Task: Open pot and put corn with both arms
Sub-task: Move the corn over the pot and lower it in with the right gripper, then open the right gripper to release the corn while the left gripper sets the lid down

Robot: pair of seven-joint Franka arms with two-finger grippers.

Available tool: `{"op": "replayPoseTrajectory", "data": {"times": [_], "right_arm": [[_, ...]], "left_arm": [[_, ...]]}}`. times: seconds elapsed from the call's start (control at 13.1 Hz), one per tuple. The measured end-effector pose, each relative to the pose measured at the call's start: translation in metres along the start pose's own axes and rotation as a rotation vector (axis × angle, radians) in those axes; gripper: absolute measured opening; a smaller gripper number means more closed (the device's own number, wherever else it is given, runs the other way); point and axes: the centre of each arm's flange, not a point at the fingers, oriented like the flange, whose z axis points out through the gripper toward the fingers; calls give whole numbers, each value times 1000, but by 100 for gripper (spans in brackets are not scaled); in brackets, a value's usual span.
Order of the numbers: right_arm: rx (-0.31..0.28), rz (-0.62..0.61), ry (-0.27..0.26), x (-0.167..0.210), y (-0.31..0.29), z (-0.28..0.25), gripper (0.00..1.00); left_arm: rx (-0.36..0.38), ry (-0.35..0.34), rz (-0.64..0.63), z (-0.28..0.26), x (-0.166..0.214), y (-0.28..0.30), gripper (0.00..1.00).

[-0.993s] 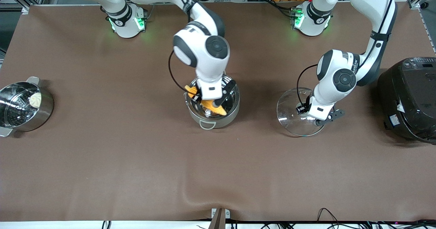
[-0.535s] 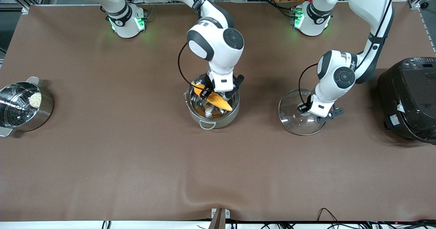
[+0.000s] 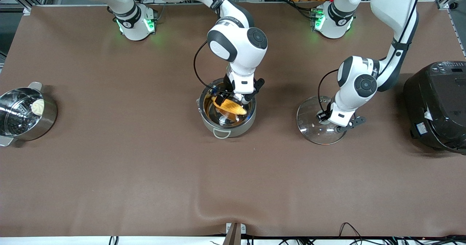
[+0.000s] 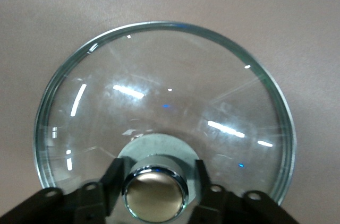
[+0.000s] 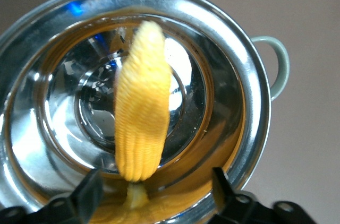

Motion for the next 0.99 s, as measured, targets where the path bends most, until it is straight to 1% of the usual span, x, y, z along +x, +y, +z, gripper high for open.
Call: {"op": "replayPoseTrajectory", "data": {"times": [0.08, 0.23, 0.38, 0.53, 0.61, 0.76, 0.84, 0.99], "right_arm": [[-3, 8, -9, -1, 4, 1, 100], [-8, 42, -40, -6, 24, 4, 100], [-1, 107, -71, -15, 66, 4, 100], [24, 206, -117, -39, 126, -4, 100], [67, 272, -143, -57, 164, -6, 100], [174, 400, -163, -95, 240, -3, 100], [208, 450, -170, -115, 274, 4, 100], [240, 519, -185, -151, 316, 14, 100]], "left_arm": [[-7, 10, 0, -5, 4, 2, 77], [-27, 39, -1, -20, 15, 10, 99], [-29, 46, -3, -51, 27, 17, 100], [-23, 44, -5, -100, 39, 24, 100], [-29, 56, -6, -127, 41, 25, 100], [-46, 93, 19, -177, 40, 20, 100], [-53, 114, 56, -201, 40, 12, 100], [-53, 143, 144, -246, 45, -12, 100]]}}
